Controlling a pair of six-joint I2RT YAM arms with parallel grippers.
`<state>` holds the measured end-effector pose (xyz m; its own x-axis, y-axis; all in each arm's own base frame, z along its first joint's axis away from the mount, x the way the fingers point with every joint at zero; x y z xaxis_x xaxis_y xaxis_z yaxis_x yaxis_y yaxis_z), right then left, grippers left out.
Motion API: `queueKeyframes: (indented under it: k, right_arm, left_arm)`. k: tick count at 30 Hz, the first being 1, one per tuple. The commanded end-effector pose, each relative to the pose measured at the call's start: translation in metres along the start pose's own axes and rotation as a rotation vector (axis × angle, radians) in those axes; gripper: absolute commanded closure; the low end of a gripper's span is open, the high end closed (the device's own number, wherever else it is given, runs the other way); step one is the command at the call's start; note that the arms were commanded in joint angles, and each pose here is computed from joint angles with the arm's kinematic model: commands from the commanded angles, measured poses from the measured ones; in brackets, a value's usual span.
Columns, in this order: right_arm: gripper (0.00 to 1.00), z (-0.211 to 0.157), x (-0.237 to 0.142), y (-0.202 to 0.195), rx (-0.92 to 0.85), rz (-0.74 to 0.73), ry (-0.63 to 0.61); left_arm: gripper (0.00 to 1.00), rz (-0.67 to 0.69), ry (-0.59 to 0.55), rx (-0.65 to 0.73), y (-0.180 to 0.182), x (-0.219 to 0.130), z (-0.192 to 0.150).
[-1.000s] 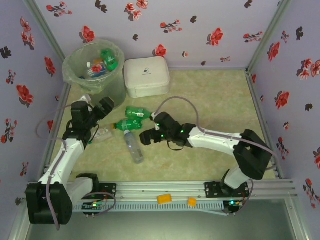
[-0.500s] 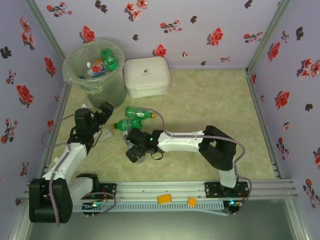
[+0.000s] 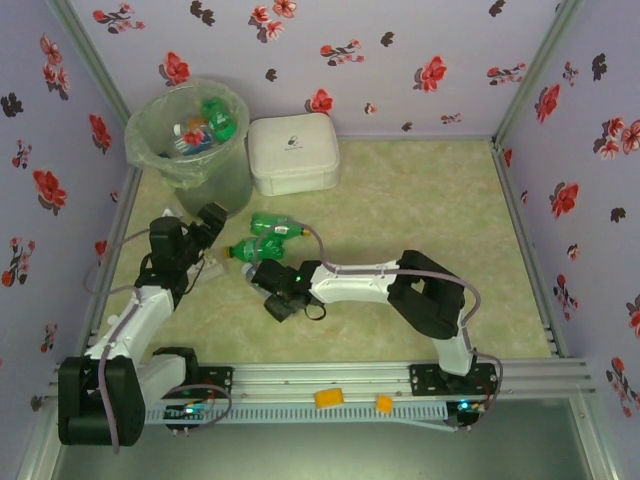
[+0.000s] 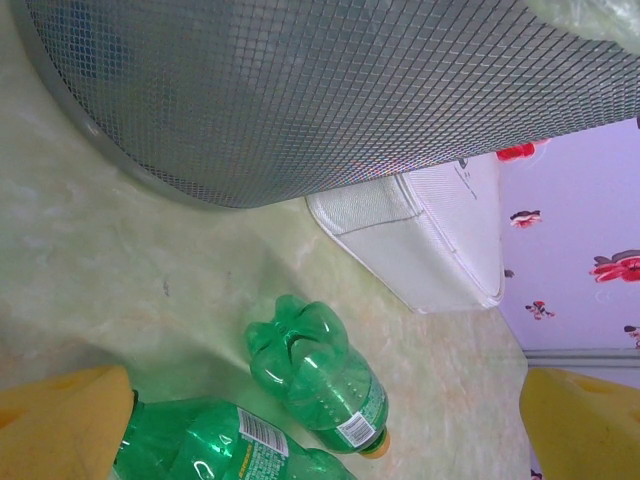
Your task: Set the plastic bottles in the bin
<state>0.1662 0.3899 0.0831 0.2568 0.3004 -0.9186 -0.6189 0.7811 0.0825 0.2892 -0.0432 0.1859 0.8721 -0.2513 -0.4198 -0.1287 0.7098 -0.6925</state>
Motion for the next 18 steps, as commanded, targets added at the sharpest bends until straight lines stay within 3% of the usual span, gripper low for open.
queueKeyframes:
  k: [1,9,18]
  right_arm:
    - [0.47,-0.001,-0.008,-0.004,-0.028,-0.006,-0.027]
    - [0.52,0.013,-0.056,-0.035,0.05,0.065,-0.178]
    - [0.52,0.045,-0.112,-0.085,0.303,0.232,-0.37]
  left_arm:
    - [0.0,-0.015,-0.023,-0.002,-0.006,0.001,0.003]
    - [0.0,-0.082,-0.011,0.083,-0.042,0.002,0.002]
    - [0.0,-0.337,-0.024,0.267,-0.131,-0.002,-0.006]
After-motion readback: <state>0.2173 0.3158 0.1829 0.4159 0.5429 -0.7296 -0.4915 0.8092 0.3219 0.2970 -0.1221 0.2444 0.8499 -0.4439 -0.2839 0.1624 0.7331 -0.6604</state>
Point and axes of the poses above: each hand's point on the last joint's axis, 136 mm out from that joint toward the fingers, its own x axis out along the fingers, its own y axis along the line the jaws close on, z = x × y, the point moved 6 cm from there along -x, back along the fingers, and after that the axes turned 12 degrees about x, right-handed, at the moved point
